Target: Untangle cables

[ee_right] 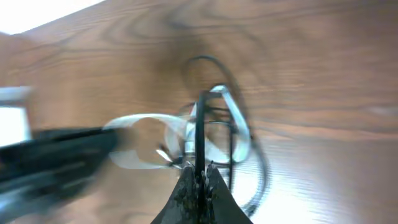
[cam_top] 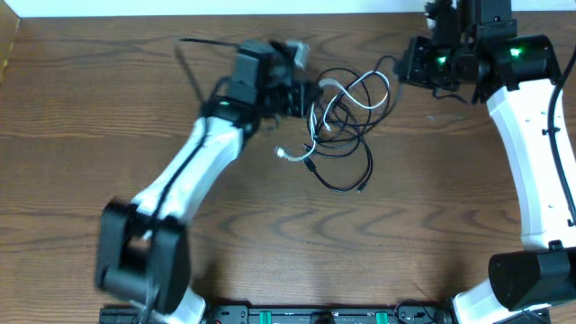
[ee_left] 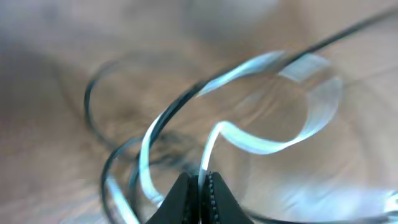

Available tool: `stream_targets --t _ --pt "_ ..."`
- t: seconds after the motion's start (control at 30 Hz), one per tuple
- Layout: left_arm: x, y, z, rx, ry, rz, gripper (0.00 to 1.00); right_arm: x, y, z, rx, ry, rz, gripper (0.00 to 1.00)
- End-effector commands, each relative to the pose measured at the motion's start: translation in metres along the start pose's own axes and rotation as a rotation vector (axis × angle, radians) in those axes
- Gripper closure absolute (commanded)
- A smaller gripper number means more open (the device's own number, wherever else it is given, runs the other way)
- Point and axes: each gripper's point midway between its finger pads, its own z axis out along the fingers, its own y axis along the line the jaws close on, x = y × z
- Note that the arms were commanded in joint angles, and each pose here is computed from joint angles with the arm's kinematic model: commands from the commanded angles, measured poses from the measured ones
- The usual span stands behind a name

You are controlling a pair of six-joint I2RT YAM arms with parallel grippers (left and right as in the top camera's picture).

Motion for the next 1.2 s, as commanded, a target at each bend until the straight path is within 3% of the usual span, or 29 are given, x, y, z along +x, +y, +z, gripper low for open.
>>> stream_targets --t 0.0,0.4,0.73,1.07,1.17 --pt "-0.042 -0.049 -0.053 0.118 -0.126 -0.052 0.93 -0.007 -0.05 0.011 0.197 -0.012 0.031 0.98" --pt "-0.115 -0.117 -0.204 0.158 -0.529 0.088 0.92 0.027 -0.097 0.074 0.254 0.097 0.082 0.98" --pt "-0.131 -0.132 -0.237 0.195 -0.64 0.069 0.93 0.065 -0.138 0.106 0.363 0.12 0.174 0.99" --pt "-0.129 -0.1 -0.205 0.177 -0.562 -0.082 0.93 0.068 -0.081 0.116 0.031 0.184 0.139 0.32" --pt "-0.129 -0.1 -0.203 0.181 -0.562 -0.081 0.93 0.07 -0.052 0.114 -0.143 0.213 0.081 0.2"
